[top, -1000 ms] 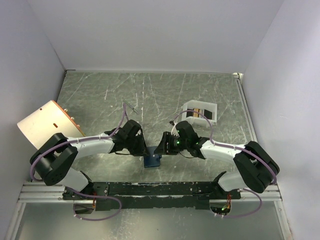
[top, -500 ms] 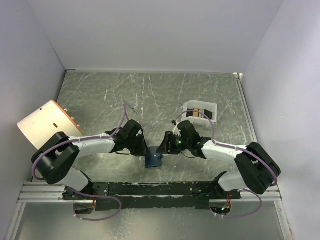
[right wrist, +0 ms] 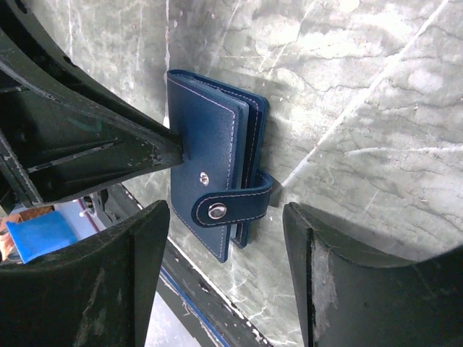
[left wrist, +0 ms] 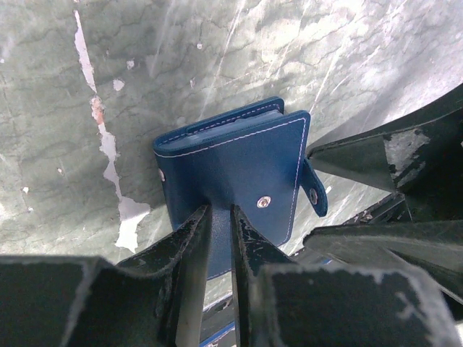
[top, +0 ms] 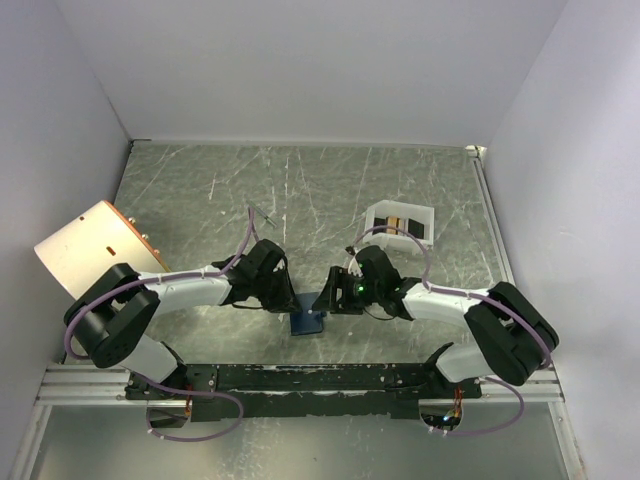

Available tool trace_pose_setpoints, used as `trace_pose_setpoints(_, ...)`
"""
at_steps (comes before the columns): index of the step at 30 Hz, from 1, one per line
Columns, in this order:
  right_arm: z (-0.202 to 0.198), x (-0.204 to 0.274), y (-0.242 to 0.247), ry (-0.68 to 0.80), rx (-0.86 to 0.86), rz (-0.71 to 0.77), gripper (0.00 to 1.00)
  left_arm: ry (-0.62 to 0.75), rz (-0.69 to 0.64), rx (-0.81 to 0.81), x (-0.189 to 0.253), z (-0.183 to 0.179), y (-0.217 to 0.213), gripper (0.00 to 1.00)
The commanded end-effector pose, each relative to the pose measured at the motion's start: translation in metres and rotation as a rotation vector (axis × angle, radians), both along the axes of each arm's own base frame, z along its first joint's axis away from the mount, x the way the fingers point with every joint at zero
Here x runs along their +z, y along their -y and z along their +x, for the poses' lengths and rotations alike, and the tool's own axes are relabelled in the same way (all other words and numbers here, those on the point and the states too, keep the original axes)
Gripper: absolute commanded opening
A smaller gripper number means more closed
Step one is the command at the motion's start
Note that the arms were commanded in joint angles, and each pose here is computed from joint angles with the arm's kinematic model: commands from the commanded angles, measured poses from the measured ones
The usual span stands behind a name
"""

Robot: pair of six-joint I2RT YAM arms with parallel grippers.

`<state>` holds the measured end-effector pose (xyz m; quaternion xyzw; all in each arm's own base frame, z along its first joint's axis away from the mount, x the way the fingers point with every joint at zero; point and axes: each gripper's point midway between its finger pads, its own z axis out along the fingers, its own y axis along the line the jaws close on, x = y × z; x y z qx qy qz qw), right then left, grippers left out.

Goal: Put the credit cards into the card holder
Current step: Close the card holder at the center of the board.

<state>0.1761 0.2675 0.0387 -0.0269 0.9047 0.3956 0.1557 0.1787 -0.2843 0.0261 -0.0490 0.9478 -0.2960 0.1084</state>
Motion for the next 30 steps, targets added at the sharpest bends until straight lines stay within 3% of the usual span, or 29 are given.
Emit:
trace_pose_setpoints(1,0.000,-0.002,-0.003,-0.010,-0.002,0.033,0.62,-0.024,0.078,0.003,-0.016,-0.007,-0.011,0.29)
trace_pose_setpoints(5,-0.003,-0.003,-0.008,-0.025,0.013,0.068,0.58,-0.030,0.076,0.000,-0.018,-0.008,-0.011,0.29)
trace_pose_setpoints(22,-0.003,0.008,-0.011,0.008,0.061,0.078,0.58,-0.046,0.088,-0.010,-0.025,-0.012,-0.008,0.29)
trace_pose_setpoints(30,-0.001,0.016,-0.009,0.038,0.066,0.060,0.48,-0.049,0.101,-0.013,-0.027,-0.013,-0.007,0.29)
